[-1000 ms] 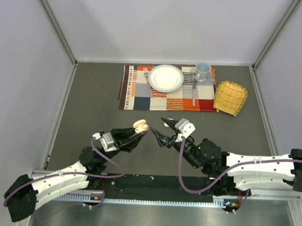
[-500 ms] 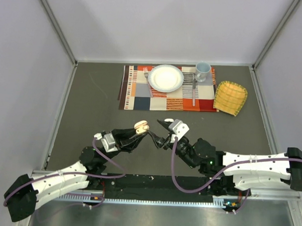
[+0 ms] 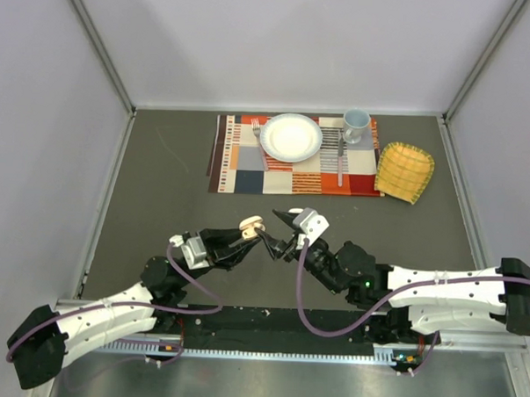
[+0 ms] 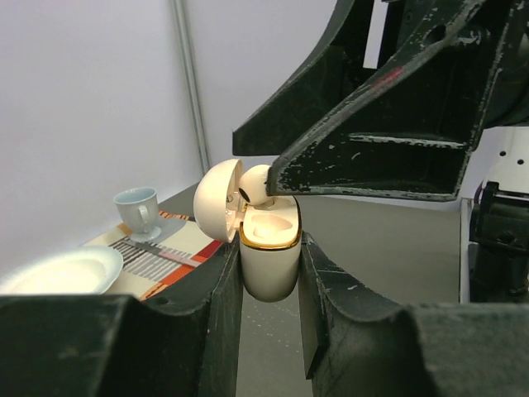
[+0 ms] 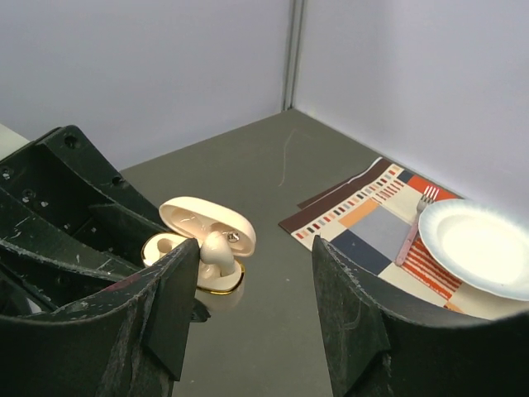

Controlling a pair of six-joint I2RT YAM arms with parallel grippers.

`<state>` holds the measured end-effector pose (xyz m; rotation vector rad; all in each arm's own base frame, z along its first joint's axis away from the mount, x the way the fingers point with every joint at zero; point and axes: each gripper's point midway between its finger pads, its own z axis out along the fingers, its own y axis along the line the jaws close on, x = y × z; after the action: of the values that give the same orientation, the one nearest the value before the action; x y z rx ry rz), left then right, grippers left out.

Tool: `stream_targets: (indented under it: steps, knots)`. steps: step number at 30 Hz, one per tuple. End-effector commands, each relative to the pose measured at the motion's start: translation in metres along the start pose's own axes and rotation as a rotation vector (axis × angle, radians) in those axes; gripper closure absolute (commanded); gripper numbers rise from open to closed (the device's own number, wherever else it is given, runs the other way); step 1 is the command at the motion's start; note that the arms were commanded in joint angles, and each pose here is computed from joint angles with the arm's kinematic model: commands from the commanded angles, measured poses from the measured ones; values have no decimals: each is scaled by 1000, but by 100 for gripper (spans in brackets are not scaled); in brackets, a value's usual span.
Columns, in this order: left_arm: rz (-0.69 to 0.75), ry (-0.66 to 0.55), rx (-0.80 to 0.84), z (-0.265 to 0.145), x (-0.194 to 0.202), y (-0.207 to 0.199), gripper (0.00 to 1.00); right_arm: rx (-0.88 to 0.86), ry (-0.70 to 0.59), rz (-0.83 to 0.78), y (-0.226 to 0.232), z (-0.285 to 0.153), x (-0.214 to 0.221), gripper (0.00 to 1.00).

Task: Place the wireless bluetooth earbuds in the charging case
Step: Adjust the right earbud in the right side groove of the charging case.

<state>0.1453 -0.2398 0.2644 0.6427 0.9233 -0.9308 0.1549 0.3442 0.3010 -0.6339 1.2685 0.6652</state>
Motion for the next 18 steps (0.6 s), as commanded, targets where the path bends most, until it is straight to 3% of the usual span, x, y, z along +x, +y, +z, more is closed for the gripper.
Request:
stream_targets:
  steps: [1, 12, 18]
  knots:
    - [6, 13, 48, -9, 11, -10, 100, 31, -74, 49, -8, 9, -30, 44]
    - [7, 7, 22, -10, 10, -6, 100, -16, -89, 43, -4, 2, -35, 44]
    - [9, 1, -10, -12, 9, 0, 100, -61, -189, 106, -7, -15, -60, 42]
